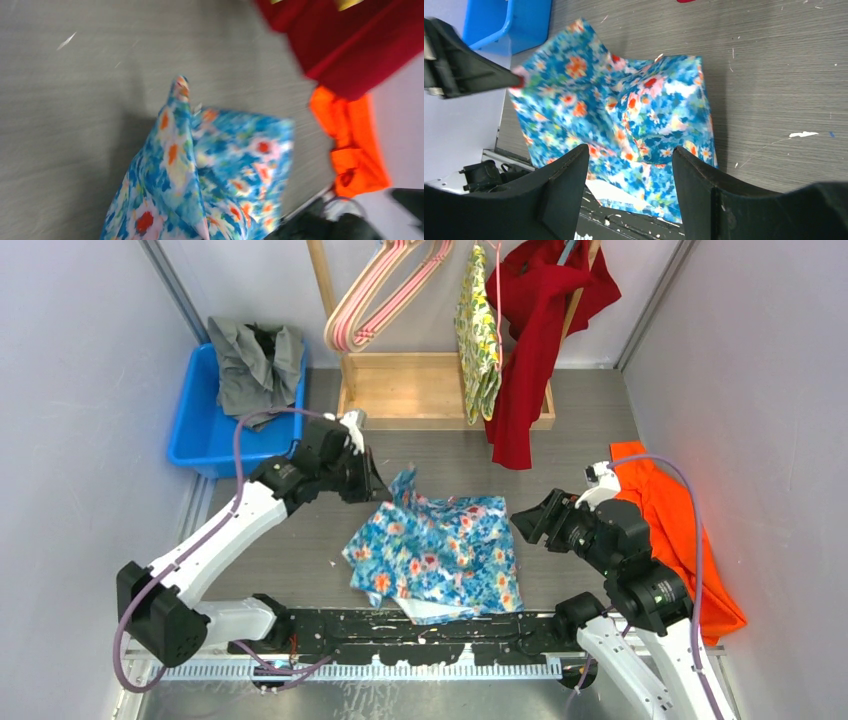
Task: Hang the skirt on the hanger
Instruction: Flatten out the skirt at the center of the board.
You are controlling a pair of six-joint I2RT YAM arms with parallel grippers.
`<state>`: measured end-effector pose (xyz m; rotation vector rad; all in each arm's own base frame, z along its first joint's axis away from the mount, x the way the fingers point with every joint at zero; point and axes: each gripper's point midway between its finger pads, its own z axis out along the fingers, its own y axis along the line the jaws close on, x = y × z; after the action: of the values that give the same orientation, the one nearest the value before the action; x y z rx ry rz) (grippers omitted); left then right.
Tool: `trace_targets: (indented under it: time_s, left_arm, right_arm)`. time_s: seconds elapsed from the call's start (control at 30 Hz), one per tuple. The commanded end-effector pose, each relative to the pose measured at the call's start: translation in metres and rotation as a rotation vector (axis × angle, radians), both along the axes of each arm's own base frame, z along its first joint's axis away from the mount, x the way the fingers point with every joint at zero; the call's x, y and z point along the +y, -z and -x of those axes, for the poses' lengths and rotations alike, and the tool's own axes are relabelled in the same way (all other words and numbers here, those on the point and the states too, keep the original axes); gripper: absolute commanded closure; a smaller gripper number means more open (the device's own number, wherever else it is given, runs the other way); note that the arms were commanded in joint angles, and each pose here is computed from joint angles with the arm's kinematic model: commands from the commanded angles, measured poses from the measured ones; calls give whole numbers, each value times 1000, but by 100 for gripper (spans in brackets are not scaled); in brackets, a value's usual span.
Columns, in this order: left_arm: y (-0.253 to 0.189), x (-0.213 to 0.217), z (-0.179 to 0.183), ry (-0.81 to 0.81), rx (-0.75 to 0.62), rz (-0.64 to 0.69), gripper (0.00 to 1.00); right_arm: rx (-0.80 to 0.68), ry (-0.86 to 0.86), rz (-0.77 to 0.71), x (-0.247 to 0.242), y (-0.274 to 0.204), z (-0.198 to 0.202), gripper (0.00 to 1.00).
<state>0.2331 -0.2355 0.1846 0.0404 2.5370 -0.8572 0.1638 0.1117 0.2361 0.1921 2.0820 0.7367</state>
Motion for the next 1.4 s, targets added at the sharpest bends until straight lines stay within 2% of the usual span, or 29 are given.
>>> trace_targets:
  time_s: [0.0,0.27,0.4,0.63,0.93,1.03,1.1,1.2,1.27,1.37]
  left_arm:
    - [-94,-26,0,80,-151,206,100]
    - [-217,-55,13,234,-269,443,100]
    - [-250,-70,23,307,-283,525,100]
    - [-312,-101,61,431,-312,669,100]
    - [-370,-108,63,411,-378,827,100]
    - [-354,-98,47,315,-395,790,100]
    - [-318,-77,17,177,-399,684,100]
    - [-242,-33,-23,-26,-334,559,100]
    - [-176,-2,-42,-149,-258,458,100]
    - [-82,43,-50,-311,-179,260,97]
  right_arm:
    - [-67,11,10,-2,-21,-8,33]
    - [-70,49,41,-11,-24,-10,32]
    - [-80,69,47,-15,-29,-10,32]
    - [-95,97,60,-20,-35,-13,31]
    - [-117,123,86,-27,-45,-15,30]
    - [-122,132,94,-30,-48,-14,30]
    - [-122,137,100,-31,-48,-14,29]
    - [-118,132,102,-30,-46,-14,29]
    - [-108,123,101,-28,-41,-15,29]
    - [-82,105,100,-23,-31,-17,29]
